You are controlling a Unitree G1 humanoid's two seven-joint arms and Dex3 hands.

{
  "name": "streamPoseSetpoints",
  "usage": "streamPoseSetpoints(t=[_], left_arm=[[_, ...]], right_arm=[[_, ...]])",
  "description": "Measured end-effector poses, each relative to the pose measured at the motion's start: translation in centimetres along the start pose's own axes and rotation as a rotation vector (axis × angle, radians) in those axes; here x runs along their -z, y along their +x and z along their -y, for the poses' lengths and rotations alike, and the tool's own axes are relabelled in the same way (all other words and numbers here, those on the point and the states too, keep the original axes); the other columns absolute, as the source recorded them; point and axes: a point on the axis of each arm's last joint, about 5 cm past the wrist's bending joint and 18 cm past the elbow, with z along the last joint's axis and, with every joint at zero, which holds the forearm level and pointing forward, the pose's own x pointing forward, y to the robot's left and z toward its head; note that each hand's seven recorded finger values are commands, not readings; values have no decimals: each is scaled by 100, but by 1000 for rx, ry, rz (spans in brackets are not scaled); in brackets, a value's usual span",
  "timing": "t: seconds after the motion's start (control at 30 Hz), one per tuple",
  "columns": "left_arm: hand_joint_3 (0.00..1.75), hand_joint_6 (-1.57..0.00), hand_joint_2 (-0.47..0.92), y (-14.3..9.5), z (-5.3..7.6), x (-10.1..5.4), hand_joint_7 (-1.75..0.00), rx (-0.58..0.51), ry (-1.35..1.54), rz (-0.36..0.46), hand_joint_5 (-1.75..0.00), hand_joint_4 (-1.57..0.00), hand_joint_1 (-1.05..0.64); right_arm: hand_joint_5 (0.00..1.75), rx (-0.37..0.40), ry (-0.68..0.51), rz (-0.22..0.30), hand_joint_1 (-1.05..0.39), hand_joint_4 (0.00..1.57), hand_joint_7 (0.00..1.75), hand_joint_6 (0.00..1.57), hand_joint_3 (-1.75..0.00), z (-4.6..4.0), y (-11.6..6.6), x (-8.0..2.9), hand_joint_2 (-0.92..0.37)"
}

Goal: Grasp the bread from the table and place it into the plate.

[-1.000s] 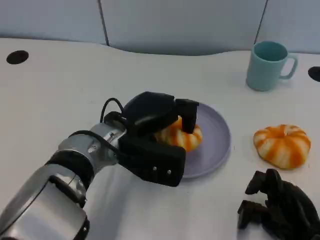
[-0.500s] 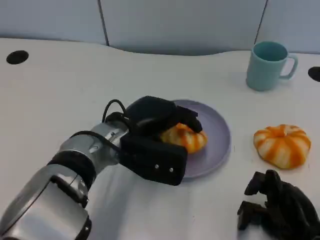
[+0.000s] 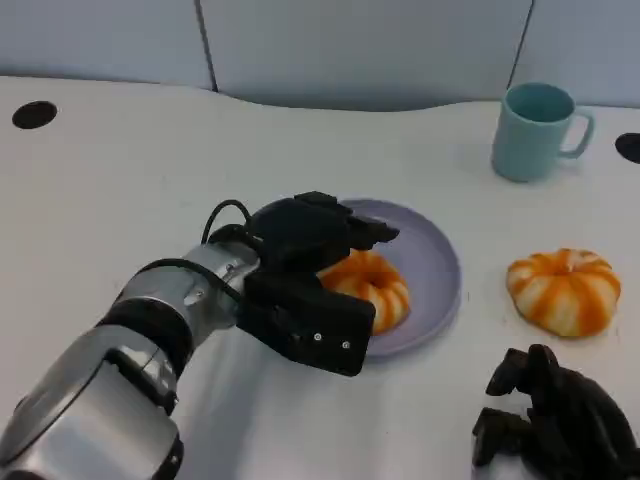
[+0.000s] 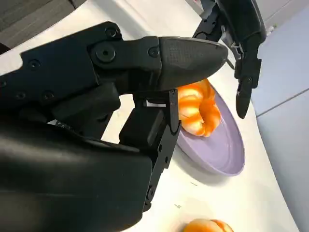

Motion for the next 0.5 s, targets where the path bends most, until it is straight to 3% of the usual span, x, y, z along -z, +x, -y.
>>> streamPoseSetpoints(t=[0.13, 0.33, 0.5], left_arm=[[14, -21, 92, -34, -39, 48, -1, 1, -21, 0, -25, -1, -65], [18, -16, 92, -149, -186, 177, 0, -104, -190, 32, -25, 0, -65], [18, -18, 92, -300, -162, 298, -1, -112, -370, 59, -25, -2, -61]], right_arm=[[119, -2, -1, -1, -46, 123, 113, 111, -39, -3, 26, -7, -92], [117, -11, 0, -4, -46, 123, 107, 113, -40, 1, 71, -23, -92], [117, -10, 1, -8, -46, 124, 108, 113, -40, 2, 76, -29, -92]])
